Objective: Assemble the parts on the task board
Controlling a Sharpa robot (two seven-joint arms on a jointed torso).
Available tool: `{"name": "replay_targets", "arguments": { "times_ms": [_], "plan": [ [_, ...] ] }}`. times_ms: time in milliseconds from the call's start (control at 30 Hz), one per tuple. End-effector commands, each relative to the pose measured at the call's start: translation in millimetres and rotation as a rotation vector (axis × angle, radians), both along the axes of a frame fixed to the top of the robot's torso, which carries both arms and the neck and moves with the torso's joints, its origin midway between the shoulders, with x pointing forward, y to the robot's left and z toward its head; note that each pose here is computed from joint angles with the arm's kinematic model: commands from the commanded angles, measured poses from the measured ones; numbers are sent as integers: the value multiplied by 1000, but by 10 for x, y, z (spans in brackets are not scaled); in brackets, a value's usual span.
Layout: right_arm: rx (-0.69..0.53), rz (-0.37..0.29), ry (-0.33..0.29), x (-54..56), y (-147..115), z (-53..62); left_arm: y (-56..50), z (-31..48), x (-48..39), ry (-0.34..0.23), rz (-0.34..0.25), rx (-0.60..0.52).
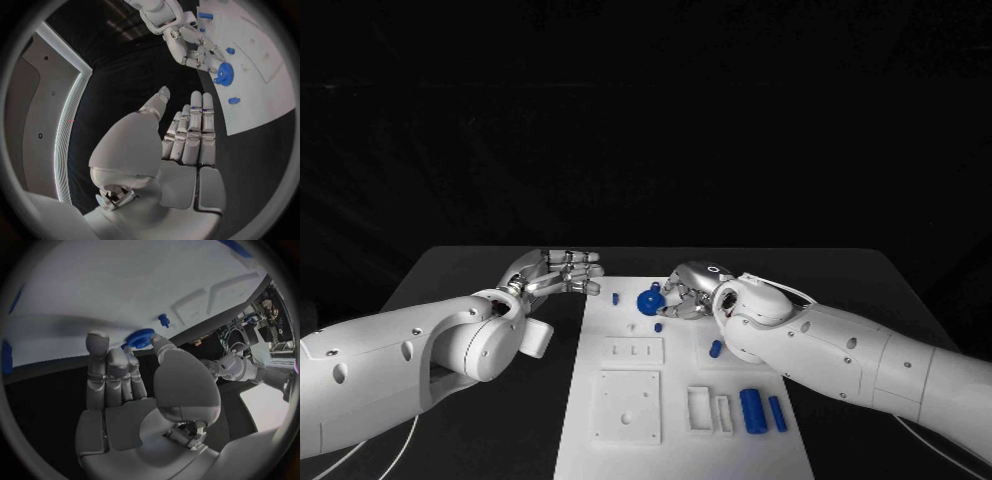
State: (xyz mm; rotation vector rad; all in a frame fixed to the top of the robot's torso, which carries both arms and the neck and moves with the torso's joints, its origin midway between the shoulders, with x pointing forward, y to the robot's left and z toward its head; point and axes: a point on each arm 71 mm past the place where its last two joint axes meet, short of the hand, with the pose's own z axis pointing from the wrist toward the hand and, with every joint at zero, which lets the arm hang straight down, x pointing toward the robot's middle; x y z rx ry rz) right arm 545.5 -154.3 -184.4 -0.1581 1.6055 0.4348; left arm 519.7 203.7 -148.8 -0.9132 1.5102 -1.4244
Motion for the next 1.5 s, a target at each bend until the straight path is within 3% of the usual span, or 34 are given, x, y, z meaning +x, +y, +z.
{"name": "replay_targets", "arguments": {
  "times_ms": [33,233,467,700,1100,1500],
  "plan": [
    [14,11,2,-34,-25,20,-8,10,-2,-5,-8,-8],
    [83,9,-30,-90,-162,129,12,10,0,-6,-3,-7],
    [205,53,-43,-134,-465,393,33,11,10,-9,2,-6],
    [256,47,-38,-126,-828,490,68,10,31,-12,11,-4],
    [275,-7,-25,-43,-1380,458,98,-18,31,-7,8,-6],
    [241,-49,27,70,-1597,289,105,-45,35,-2,2,-8]
  ]
}}
